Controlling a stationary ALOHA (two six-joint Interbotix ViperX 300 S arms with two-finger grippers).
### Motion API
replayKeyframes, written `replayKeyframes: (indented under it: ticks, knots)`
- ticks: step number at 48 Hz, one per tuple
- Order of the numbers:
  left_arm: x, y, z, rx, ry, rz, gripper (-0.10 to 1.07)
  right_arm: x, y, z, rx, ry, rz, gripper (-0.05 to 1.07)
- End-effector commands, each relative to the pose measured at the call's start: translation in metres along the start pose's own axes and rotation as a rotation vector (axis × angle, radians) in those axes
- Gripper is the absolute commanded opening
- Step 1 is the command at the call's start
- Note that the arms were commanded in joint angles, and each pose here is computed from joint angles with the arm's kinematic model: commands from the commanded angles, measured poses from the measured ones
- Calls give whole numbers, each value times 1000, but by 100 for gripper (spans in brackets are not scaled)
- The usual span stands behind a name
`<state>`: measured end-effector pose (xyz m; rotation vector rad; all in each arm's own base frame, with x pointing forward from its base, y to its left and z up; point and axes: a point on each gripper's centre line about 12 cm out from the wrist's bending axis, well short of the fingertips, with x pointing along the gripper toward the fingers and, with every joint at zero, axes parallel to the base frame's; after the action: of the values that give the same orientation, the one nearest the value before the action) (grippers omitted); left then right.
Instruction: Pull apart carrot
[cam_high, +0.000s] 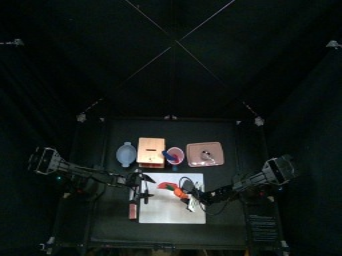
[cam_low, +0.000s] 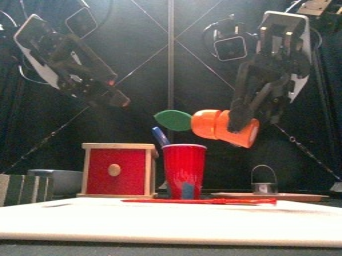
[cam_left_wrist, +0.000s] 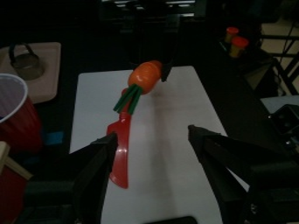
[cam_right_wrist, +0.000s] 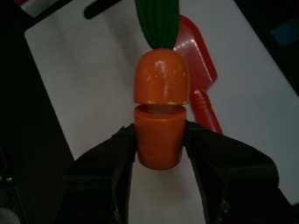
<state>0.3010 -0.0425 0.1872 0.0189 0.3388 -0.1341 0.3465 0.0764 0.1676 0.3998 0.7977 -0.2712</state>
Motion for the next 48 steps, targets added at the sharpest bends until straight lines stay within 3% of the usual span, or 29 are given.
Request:
replayKeyframes:
  ticks: [1,18,33,48]
  knots:
    - [14,2,10,13,-17,3,97,-2,8,18,-12,-40,35,45]
    - [51,12,7,87,21,0,96,9,14,23,-29,-42,41,45]
    - [62,17,6,102,33,4,95,9,14,22,-28,-40,40,45]
    - [62,19,3,99,46,11,73,9,13,23,-25,-41,40,45]
